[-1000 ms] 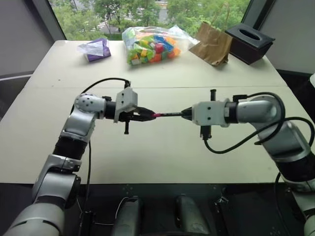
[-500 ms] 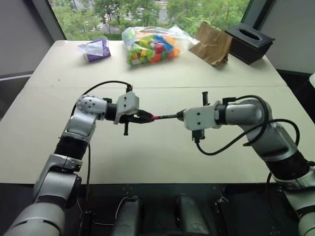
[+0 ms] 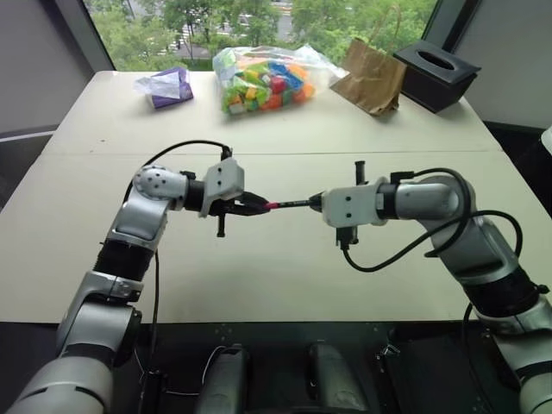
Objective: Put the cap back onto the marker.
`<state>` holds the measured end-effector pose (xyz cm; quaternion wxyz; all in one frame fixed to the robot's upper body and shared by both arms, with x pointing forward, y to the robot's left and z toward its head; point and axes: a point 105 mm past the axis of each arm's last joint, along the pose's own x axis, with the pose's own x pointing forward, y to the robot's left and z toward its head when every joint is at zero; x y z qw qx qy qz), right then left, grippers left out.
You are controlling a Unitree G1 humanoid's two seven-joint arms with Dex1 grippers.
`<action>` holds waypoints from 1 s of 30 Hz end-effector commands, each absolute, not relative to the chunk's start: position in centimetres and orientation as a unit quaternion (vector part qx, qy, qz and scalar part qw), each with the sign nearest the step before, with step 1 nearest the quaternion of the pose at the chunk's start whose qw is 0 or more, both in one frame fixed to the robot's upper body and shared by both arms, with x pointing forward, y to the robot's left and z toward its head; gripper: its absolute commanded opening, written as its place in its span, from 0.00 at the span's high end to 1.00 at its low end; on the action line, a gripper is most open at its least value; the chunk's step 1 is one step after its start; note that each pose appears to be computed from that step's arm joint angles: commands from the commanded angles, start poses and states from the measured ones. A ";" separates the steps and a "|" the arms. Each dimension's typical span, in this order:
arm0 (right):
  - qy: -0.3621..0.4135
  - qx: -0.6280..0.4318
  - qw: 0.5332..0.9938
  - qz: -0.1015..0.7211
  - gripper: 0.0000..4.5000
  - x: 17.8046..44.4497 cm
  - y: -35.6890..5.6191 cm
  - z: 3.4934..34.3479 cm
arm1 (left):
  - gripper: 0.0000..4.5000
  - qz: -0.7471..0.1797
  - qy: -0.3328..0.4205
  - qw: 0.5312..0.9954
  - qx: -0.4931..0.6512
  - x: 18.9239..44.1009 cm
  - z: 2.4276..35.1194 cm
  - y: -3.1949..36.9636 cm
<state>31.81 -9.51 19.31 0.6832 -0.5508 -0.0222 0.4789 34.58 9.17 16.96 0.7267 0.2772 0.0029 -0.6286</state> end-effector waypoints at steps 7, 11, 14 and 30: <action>-0.041 -0.536 0.685 0.491 1.00 31.2 -9.0 19.6 | 0.79 -0.613 -0.028 0.750 0.246 34.4 19.3 8.7; -0.023 -0.531 0.707 0.466 1.00 32.1 -10.4 19.6 | 0.36 -0.601 -0.021 0.762 0.240 34.2 19.1 9.3; 0.000 -0.527 0.729 0.438 1.00 32.7 -12.4 19.4 | 0.02 -0.592 -0.016 0.769 0.242 34.0 18.9 9.9; 0.119 -0.328 0.935 0.068 1.00 32.9 -26.2 18.7 | 0.01 -0.567 -0.043 0.800 0.192 33.9 19.2 9.3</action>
